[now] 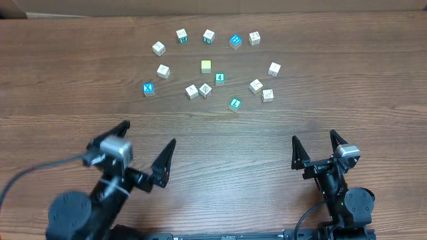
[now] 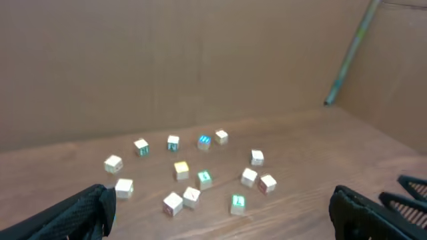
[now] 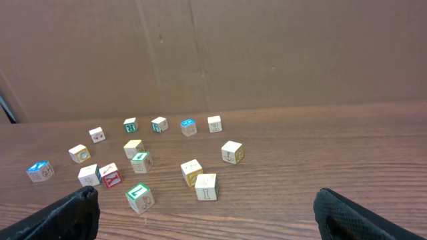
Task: Form a horizontal line
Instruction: 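Swing the left gripper up over the block cluster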
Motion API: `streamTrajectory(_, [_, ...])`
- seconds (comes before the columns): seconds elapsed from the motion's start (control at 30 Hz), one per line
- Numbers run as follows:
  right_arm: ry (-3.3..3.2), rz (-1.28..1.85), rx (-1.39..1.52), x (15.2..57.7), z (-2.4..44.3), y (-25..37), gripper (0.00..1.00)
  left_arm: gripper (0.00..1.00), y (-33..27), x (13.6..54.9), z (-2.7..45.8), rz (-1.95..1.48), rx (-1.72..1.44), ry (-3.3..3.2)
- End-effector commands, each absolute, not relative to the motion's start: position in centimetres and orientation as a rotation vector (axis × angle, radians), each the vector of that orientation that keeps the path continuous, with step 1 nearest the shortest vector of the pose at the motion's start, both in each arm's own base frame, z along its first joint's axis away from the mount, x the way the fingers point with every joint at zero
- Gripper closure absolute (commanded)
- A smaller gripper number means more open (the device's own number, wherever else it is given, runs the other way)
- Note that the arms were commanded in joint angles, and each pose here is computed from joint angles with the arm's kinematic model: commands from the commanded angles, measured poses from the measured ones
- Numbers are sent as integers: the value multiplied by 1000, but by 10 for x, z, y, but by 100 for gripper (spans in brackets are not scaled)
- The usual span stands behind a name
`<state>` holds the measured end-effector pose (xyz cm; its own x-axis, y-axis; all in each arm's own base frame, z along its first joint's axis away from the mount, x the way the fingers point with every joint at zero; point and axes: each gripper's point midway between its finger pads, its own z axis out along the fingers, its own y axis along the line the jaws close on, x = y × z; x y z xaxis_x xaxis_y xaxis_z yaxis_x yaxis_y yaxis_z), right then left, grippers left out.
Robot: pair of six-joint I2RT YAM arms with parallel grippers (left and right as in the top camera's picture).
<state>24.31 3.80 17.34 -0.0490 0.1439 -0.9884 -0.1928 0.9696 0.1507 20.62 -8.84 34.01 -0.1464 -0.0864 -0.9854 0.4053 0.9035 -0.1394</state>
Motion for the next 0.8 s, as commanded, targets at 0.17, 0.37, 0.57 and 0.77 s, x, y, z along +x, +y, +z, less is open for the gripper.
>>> streamTrajectory(0.17, [1590,275,-37,243,172,38,0,0,-124,237,401,-552,372,1827])
streamTrajectory(0.37, [1590,275,-37,243,172,38,0,0,-138,270,426,-524,455,1981])
streamTrajectory(0.57, [1591,275,-37,243,172,38,0,0,-146,302,416,-489,491,2174])
streamTrajectory(0.77, [1590,275,-37,243,172,38,0,0,-149,329,393,-456,479,2299])
